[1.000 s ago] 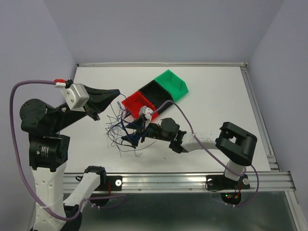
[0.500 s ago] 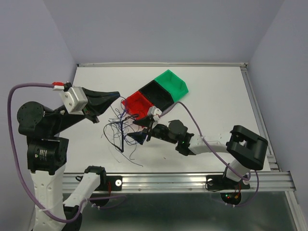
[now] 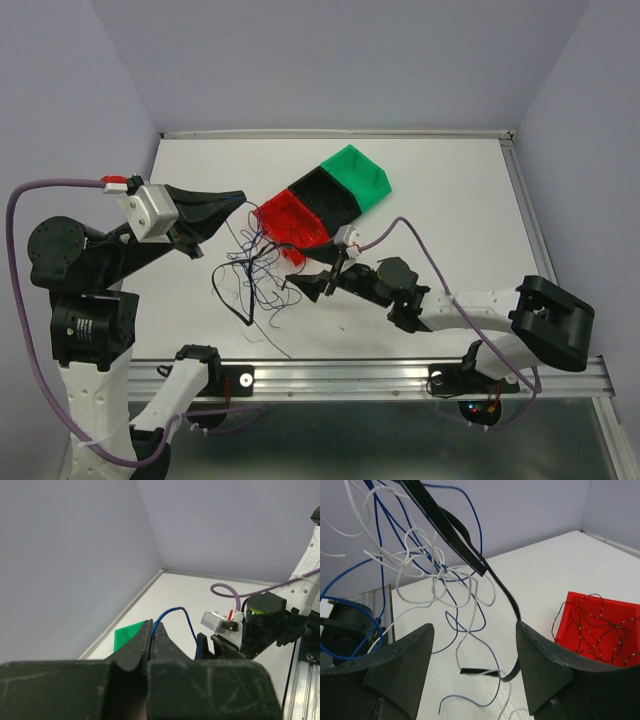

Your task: Untangle the cables

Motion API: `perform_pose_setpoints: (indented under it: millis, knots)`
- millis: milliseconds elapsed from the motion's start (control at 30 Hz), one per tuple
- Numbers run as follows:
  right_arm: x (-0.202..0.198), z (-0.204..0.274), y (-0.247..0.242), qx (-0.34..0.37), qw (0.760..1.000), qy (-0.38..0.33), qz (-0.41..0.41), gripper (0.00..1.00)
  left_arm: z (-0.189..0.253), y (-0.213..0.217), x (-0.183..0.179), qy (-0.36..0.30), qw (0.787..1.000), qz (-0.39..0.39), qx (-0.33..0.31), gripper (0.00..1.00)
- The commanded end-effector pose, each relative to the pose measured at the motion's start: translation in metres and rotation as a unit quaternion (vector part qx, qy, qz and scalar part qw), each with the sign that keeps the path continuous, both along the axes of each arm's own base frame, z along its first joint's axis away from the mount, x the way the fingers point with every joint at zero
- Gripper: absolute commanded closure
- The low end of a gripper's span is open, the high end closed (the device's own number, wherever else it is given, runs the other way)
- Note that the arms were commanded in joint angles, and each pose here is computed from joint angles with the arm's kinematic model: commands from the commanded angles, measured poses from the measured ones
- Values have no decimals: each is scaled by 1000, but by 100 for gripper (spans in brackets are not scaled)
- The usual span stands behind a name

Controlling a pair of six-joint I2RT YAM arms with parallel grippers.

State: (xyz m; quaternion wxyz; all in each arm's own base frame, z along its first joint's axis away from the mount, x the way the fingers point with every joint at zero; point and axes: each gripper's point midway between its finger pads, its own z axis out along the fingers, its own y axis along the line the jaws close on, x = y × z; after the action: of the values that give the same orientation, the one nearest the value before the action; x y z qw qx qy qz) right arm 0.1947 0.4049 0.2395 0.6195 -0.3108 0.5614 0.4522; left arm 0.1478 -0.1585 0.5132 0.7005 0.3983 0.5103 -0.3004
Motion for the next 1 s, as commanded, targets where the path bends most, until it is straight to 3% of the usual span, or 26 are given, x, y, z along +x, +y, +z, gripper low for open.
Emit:
perform_pose_setpoints:
  millis: [0, 300, 433, 733, 967]
  knots:
    - [-4, 17, -10, 13, 1000, -21, -6, 28, 15, 1, -6, -36, 999, 0, -5, 100]
    - [18, 3, 5, -22, 999, -22, -43, 27, 16, -1, -14, -35, 999, -12, -6, 100]
    - [0, -1, 30, -27, 999, -22, 36, 24, 16, -1, -14, -37, 999, -11, -5, 100]
    - [-44, 32, 32, 20, 988, -28, 149, 24, 14, -1, -14, -36, 999, -11, -4, 100]
    - [-41, 32, 57, 23, 984, -23, 173, 24, 13, -2, -13, -34, 999, -15, -5, 100]
